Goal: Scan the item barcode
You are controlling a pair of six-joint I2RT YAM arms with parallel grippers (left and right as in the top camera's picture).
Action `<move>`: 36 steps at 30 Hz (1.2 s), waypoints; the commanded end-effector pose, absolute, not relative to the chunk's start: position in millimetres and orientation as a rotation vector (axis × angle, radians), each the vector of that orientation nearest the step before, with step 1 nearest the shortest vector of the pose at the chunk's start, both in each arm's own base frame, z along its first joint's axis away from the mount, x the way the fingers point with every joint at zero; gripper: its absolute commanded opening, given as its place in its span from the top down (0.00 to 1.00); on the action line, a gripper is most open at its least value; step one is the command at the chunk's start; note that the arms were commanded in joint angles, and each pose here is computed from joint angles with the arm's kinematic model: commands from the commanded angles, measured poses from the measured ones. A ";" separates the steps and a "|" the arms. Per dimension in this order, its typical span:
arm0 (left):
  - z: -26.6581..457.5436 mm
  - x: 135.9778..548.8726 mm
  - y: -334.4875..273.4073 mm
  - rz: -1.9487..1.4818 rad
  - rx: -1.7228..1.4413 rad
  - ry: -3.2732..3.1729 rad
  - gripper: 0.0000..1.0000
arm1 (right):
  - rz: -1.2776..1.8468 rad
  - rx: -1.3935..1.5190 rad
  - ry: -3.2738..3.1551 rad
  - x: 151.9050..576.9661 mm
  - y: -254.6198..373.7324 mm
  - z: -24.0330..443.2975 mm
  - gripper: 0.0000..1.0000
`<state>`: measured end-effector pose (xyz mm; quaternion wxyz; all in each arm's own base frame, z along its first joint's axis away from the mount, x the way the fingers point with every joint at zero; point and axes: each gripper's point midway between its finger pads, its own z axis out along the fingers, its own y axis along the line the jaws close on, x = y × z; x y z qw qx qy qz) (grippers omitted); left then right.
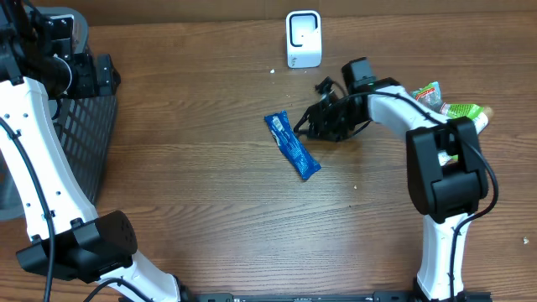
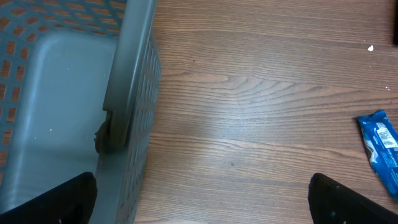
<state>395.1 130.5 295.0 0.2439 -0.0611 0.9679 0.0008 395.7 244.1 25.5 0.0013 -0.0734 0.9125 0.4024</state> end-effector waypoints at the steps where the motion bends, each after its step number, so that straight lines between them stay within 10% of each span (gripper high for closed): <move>1: 302.6 393.5 125.5 0.005 -0.124 2.626 0.00 | 1.085 -0.447 2.866 388.7 257.3 11.2 0.50; 11: 302.3 393.6 125.5 0.005 -0.124 2.626 0.00 | 1.057 -0.477 2.851 389.4 264.8 10.1 0.60; 18: 302.1 393.7 125.5 0.005 -0.124 2.627 0.00 | 0.934 -0.475 2.824 408.2 259.7 15.4 0.95; 36: 302.0 393.8 125.6 0.005 -0.124 2.627 0.01 | -0.776 -0.708 2.196 548.1 156.2 188.8 0.96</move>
